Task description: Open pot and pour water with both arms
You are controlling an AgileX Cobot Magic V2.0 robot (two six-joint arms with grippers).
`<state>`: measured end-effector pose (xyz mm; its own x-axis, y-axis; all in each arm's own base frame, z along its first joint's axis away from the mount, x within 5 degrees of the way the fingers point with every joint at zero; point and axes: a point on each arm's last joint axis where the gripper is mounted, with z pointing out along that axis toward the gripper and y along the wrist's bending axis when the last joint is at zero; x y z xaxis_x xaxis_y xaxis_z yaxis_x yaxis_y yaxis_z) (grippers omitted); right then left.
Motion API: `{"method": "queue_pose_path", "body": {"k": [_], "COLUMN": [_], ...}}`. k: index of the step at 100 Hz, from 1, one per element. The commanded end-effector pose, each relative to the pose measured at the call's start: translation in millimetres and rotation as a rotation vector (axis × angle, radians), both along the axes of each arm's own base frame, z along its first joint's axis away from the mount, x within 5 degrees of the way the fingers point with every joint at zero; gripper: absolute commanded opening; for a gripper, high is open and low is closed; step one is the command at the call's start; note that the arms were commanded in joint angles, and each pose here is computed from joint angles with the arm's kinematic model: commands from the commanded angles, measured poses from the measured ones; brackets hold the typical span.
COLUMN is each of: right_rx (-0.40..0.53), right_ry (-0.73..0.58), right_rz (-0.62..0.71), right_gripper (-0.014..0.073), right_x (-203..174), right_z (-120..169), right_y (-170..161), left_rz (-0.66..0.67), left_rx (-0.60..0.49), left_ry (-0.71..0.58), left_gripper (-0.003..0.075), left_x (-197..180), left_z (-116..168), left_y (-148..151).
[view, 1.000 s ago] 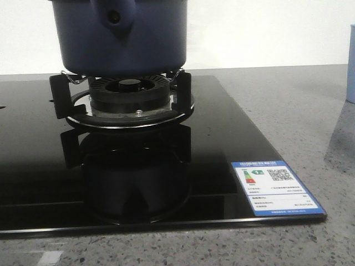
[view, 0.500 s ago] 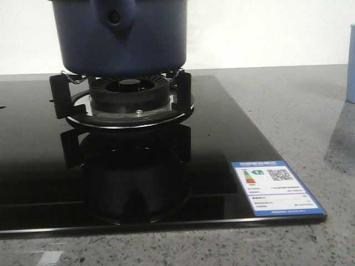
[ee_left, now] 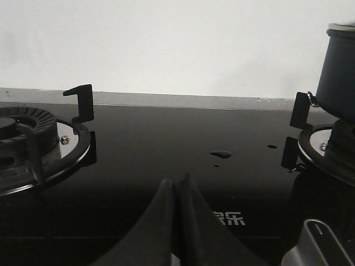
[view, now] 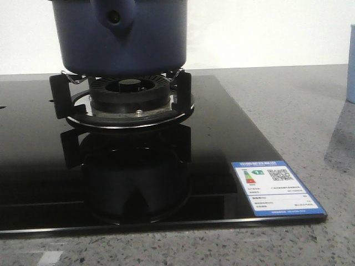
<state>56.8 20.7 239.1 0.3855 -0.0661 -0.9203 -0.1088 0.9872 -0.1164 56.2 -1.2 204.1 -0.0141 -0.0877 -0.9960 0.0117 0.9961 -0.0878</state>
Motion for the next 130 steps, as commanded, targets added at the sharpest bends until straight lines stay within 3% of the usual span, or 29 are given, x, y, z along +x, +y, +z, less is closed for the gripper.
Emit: {"method": "queue_pose_path", "body": {"k": [1,9,27,36,43,56,66,77,91,130], "right_rx": [0.088,0.219,0.161,0.042,0.002,-0.001,-0.002,0.001,-0.003,0.003], "right_ry": [-0.029,-0.007,0.064,0.108,0.172,0.327,0.361,0.324,0.395,0.393], "right_rz": [0.006,-0.05,-0.173,-0.187,-0.168,-0.151,-0.149,-0.149,-0.147,-0.146], "right_gripper": [-0.0061,-0.0061,-0.0061,-0.0061,-0.0061,-0.0061,-0.0061,-0.0061,-0.0061,-0.0061], "right_x": [-1,1,3,4,5,6,3,-1,-1,-1], "right_z": [6,5,-2,-6,-12,-30,-40,-38,-45,-45], "right_y": [-3,-12,-23,-23,-22,-21,-21,-21,-20,-20], "left_rz": [0.009,0.009,0.009,0.009,0.009,0.009,0.009,0.009,0.009,0.009], "left_rx": [-0.018,-0.018,-0.018,-0.018,-0.018,-0.018,-0.018,-0.018,-0.018,-0.018], "left_ry": [-0.09,-0.09,-0.09,-0.09,-0.09,-0.09,-0.09,-0.09,-0.09,-0.09], "left_gripper": [-0.002,-0.002,-0.002,-0.002,-0.002,-0.002,-0.002,-0.002,-0.002,-0.002], "left_x": [-2,-2,-2,-2,-2,-2,-2,-2,-2,-2], "left_z": [5,5,5,5,5,5,5,5,5,5], "left_y": [1,1,1,1,1,1,1,1,1,1]}}
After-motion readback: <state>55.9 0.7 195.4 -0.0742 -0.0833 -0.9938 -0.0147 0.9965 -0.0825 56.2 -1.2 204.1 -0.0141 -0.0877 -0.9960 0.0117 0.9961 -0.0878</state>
